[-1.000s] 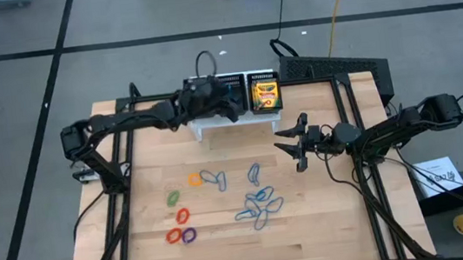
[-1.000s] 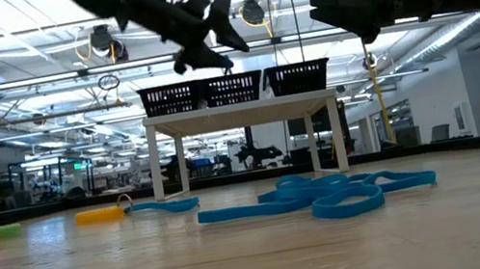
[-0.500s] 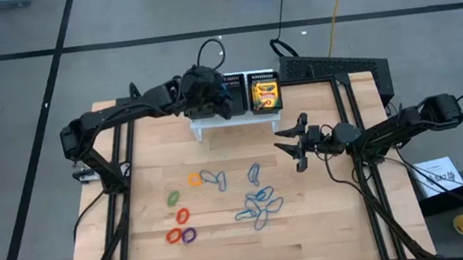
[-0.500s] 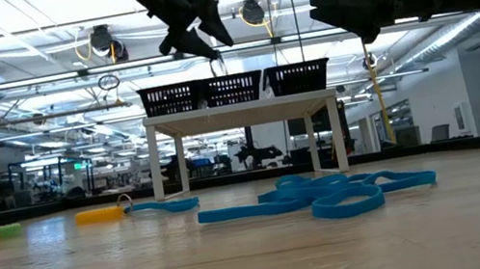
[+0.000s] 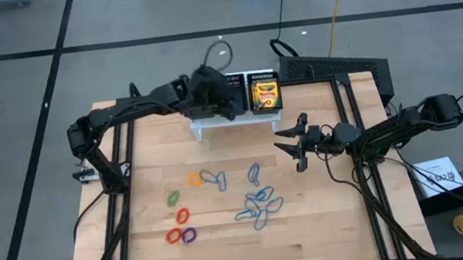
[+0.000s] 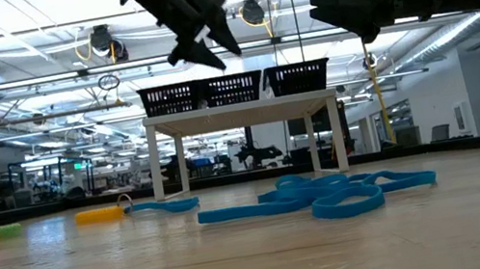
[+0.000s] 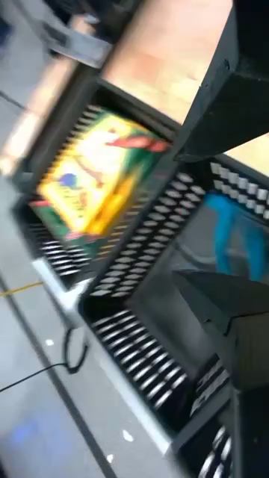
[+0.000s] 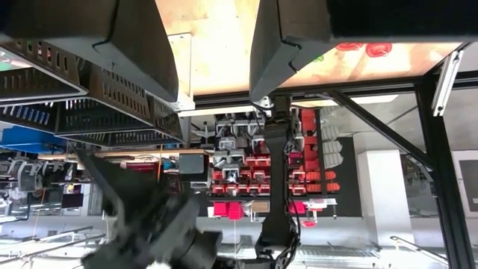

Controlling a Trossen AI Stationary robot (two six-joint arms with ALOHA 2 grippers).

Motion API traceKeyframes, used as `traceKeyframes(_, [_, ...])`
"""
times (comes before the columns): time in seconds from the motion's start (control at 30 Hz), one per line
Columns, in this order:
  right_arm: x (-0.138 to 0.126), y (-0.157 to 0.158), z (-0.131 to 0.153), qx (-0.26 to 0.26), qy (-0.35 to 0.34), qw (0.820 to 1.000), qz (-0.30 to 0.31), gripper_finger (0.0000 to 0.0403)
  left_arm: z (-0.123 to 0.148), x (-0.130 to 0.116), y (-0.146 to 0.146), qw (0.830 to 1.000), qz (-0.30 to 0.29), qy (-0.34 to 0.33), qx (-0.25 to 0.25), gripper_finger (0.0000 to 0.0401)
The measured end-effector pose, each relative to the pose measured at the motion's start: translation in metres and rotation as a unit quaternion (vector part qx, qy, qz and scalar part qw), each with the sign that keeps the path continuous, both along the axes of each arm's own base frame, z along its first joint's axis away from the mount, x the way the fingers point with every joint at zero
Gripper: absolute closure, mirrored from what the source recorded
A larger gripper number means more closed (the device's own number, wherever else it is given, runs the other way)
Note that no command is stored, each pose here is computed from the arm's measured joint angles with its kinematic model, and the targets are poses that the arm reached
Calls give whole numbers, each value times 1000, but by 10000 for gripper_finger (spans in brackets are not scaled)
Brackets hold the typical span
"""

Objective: Pick & Place Office Desk Supplies
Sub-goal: Put the blue rubber band into the middle black bin

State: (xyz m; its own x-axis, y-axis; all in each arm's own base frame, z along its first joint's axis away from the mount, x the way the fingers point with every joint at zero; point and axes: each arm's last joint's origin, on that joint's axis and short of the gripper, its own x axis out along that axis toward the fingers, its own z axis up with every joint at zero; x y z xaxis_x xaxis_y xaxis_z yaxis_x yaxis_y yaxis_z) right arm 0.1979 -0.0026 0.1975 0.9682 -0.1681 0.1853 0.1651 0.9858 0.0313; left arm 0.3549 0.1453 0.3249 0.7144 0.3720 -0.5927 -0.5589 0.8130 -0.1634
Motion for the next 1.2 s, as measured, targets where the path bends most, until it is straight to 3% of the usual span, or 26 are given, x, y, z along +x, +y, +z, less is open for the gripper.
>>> traceKeyframes(0.27, [0,0,-1,9,4,1000,2,248,12,-2,-5,999,-33,-8,8,140])
traceKeyframes(0.5, [1,0,-5,33,23,999,8,248,33,-13,-65,986,-152,-32,58,137])
traceKeyframes(0.63, [1,2,-7,30,31,999,29,248,45,-34,-100,974,-179,-90,107,139])
traceKeyframes(0.83, [1,11,-7,21,32,996,79,248,23,-76,-129,962,-177,-158,133,149])
traceKeyframes(1.07, [-2,39,-6,-2,34,990,139,248,-7,-120,-141,949,-175,-228,130,150])
traceKeyframes(1.2, [-1,58,-5,-2,51,989,142,248,-16,-143,-144,936,-177,-270,141,146])
